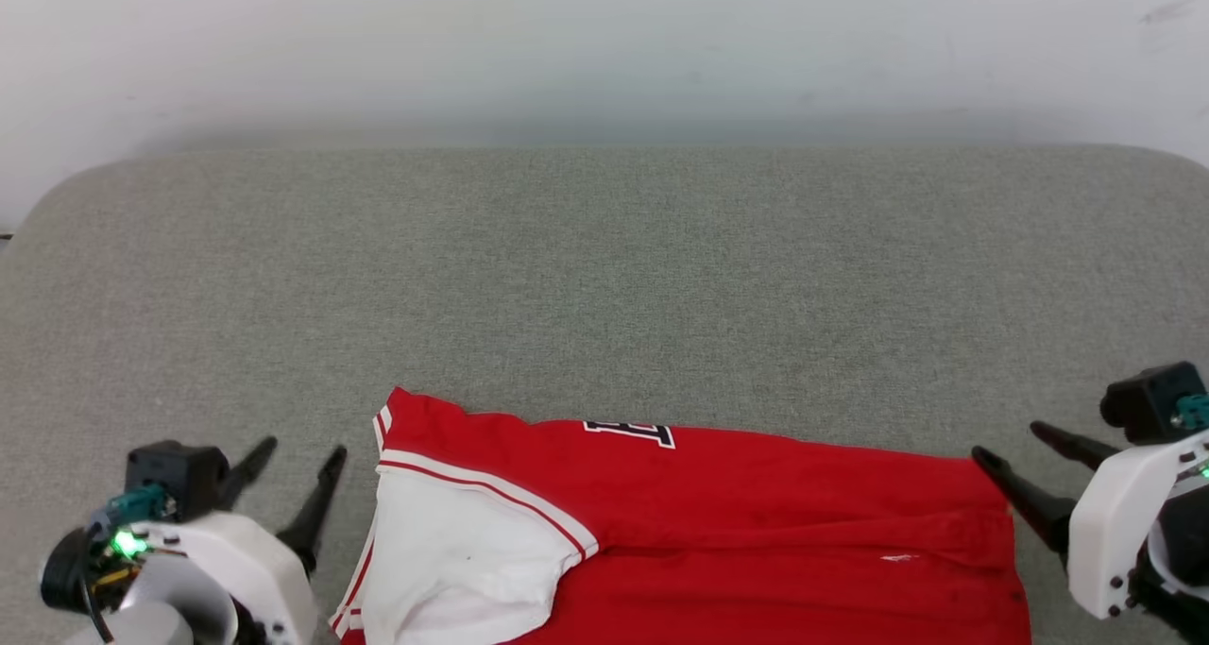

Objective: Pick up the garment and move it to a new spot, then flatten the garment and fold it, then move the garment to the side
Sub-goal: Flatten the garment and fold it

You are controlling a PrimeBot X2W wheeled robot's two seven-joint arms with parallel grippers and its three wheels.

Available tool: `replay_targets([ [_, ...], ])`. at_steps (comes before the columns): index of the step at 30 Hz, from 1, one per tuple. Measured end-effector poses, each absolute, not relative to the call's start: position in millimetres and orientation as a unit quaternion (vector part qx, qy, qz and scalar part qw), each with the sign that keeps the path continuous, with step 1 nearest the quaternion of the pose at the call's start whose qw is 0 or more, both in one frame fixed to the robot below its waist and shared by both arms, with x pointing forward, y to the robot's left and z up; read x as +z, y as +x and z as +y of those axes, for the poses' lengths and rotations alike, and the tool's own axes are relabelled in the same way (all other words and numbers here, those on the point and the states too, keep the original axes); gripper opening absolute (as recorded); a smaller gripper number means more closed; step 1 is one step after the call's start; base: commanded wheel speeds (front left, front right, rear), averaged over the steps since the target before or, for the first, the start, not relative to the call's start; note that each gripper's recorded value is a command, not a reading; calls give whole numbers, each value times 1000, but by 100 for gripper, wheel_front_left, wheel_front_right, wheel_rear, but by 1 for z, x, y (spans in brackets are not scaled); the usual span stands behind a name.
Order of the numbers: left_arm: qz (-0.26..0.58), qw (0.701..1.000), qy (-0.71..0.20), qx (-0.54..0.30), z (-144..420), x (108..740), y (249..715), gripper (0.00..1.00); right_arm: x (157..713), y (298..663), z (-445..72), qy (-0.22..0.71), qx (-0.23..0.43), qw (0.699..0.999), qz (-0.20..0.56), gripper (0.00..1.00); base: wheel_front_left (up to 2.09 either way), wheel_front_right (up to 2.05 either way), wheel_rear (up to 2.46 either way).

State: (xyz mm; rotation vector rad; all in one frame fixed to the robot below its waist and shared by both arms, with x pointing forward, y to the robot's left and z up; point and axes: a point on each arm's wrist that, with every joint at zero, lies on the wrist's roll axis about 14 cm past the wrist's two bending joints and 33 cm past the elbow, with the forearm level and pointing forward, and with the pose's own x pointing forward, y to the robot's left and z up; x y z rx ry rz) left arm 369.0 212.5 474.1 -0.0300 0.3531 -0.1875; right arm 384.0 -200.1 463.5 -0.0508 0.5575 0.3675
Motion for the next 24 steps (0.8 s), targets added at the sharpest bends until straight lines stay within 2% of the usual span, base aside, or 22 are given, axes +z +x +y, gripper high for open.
replay_targets([
  [4, 100, 993, -12, -55, 219, 508, 388, 100, 465, 385, -212, -49, 167, 938, 298, 100, 0, 0, 0],
  [11, 19, 999, 12, 23, 245, 532, 386, 100, 452, 377, -224, -58, 155, 913, 372, 100, 0, 0, 0],
  [18, -36, 994, 27, 101, 273, 545, 366, 100, 430, 369, -222, -54, 156, 889, 427, 100, 0, 0, 0],
  [24, -50, 988, 37, 143, 283, 539, 345, 100, 411, 364, -211, -47, 165, 873, 456, 100, 0, 0, 0],
])
